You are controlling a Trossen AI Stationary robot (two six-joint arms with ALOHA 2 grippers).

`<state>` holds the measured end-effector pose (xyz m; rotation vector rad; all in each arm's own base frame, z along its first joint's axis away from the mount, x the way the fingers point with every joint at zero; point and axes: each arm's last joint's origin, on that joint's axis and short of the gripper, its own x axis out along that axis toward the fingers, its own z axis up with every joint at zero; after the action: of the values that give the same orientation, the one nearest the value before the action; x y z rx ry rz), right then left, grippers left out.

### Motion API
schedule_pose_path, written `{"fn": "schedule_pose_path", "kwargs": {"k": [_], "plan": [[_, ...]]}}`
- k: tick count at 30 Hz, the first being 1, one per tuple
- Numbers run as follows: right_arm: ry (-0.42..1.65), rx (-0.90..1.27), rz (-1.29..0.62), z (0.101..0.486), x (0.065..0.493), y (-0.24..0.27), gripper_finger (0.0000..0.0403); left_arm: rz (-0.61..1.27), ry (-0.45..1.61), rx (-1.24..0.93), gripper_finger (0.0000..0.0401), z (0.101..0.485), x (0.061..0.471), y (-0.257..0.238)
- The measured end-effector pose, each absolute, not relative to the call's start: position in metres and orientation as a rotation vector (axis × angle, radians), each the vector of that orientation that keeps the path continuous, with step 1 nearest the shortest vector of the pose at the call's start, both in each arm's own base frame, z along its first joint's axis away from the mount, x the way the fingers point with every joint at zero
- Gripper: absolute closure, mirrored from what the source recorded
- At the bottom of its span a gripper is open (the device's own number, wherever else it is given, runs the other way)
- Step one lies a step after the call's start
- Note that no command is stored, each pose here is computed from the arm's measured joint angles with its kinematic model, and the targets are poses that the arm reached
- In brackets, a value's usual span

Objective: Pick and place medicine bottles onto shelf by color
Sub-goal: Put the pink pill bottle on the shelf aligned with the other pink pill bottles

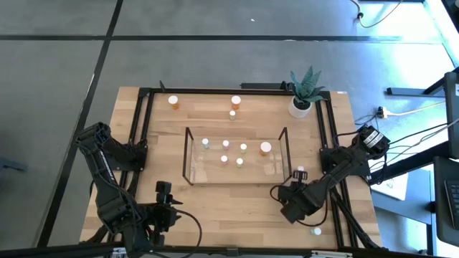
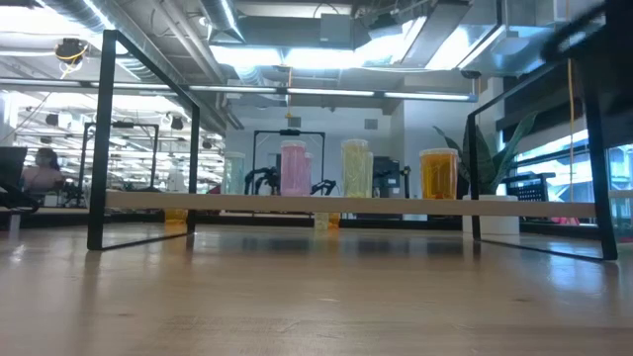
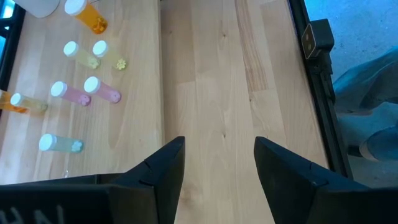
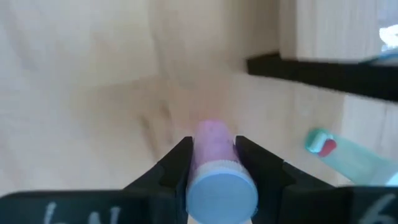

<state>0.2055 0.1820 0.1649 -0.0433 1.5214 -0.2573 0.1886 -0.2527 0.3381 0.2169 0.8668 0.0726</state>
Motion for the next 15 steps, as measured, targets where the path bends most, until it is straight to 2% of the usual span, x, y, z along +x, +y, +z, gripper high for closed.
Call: {"fn": "schedule_pose_path", "kwargs": {"k": [15], "plan": [[1.334, 0.293, -0.233, 0.236, 0.229, 0.225, 0.0297, 0.072, 0.867, 0.217, 0.0216, 0.338, 0.189, -0.253]]}}
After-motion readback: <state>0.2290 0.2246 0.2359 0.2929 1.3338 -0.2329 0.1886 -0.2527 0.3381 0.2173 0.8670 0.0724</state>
